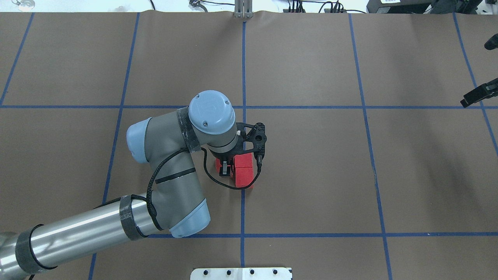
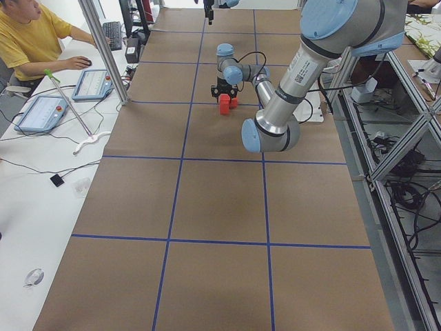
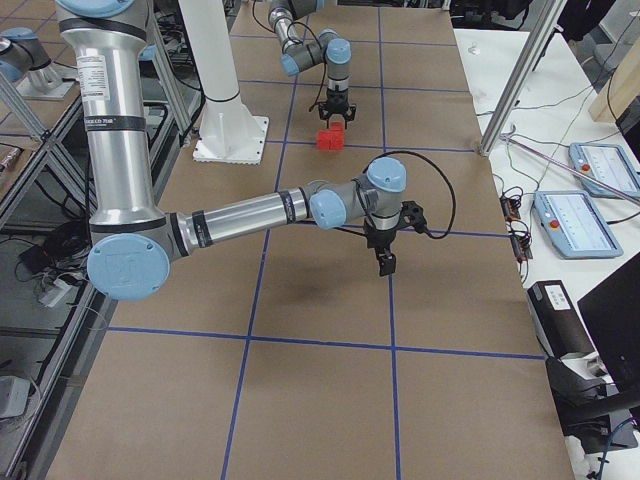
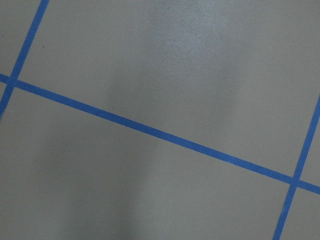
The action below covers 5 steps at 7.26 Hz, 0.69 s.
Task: Form red blocks into L shape at center
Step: 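Open the left gripper and lift it off the cubes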
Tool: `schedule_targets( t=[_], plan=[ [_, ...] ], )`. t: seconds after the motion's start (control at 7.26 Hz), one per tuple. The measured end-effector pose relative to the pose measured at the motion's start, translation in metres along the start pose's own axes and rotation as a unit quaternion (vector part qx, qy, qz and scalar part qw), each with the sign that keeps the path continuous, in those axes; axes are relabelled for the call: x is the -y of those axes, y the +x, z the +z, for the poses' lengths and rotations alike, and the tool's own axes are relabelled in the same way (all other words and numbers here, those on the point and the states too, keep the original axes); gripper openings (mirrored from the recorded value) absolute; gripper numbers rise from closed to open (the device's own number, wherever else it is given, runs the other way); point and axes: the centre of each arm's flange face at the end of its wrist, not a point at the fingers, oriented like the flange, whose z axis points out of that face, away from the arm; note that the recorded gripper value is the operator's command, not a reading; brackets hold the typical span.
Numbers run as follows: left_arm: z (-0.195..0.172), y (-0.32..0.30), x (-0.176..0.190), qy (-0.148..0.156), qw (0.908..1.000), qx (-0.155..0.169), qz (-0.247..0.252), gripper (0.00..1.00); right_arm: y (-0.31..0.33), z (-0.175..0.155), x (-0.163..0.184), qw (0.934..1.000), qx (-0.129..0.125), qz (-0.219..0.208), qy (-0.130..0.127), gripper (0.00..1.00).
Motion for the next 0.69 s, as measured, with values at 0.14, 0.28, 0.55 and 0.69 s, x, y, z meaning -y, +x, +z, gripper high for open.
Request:
schedule_targets(
  t=[0.14, 0.28, 0.55, 0.69],
  plan=[
    [-0.002, 0.0, 0.002, 0.016, 0.9998, 0.006, 0.012, 1.0, 0.0, 0.0, 0.0, 1.0, 0.0, 0.0, 0.0, 1.0],
    [-0.006, 0.0, 0.003, 0.025, 0.9995, 0.01, 0.018, 1.0, 0.0, 0.0, 0.0, 1.0, 0.0, 0.0, 0.0, 1.0],
    [-0.022, -0.007, 0.002, 0.037, 0.9989, 0.023, 0.02, 1.0, 0.0, 0.0, -0.001, 1.0, 0.0, 0.0, -0.001, 1.0],
    [-0.041, -0.017, -0.002, 0.046, 0.9981, 0.036, 0.018, 1.0, 0.003, 0.0, -0.002, 1.0, 0.001, 0.001, -0.001, 1.0]
  ],
)
